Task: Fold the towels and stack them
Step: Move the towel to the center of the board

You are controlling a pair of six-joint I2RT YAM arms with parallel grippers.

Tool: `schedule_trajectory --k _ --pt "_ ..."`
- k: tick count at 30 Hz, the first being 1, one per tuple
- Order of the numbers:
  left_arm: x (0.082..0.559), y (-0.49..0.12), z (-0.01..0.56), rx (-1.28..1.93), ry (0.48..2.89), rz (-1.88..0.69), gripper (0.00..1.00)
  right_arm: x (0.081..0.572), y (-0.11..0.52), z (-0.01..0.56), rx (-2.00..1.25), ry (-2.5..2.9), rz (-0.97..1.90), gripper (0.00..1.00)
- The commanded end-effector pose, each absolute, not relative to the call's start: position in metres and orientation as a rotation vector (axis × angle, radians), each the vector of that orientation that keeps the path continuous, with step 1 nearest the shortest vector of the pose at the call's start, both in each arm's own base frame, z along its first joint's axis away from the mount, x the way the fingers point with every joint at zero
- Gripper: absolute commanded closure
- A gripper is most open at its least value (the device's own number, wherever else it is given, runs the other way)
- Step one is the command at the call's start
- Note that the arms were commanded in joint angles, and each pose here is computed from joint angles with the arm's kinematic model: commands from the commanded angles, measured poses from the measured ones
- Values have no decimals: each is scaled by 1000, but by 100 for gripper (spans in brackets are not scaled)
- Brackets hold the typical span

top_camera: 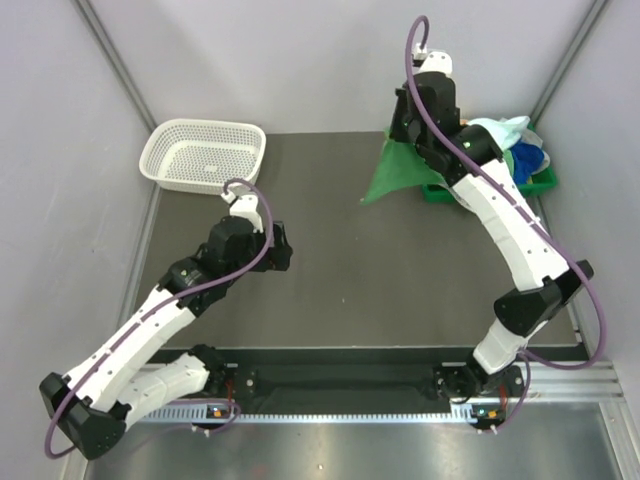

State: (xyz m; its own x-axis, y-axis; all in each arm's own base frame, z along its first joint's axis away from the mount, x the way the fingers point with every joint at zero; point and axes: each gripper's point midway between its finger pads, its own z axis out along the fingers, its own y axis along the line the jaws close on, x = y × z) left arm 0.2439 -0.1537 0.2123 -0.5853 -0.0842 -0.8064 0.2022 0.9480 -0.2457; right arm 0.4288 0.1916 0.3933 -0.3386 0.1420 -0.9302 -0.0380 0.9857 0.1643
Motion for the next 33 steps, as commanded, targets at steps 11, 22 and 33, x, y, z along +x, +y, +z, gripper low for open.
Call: schedule_trajectory --k 11,22,33 --pt "286 -250 249 83 1848 -908 17 370 279 447 -90 1814 387 100" --pt "315 -288 237 218 1685 -908 15 369 290 450 -101 1818 404 100" --pt "357 -296 201 61 1802 -727 19 368 293 452 -102 1815 423 100"
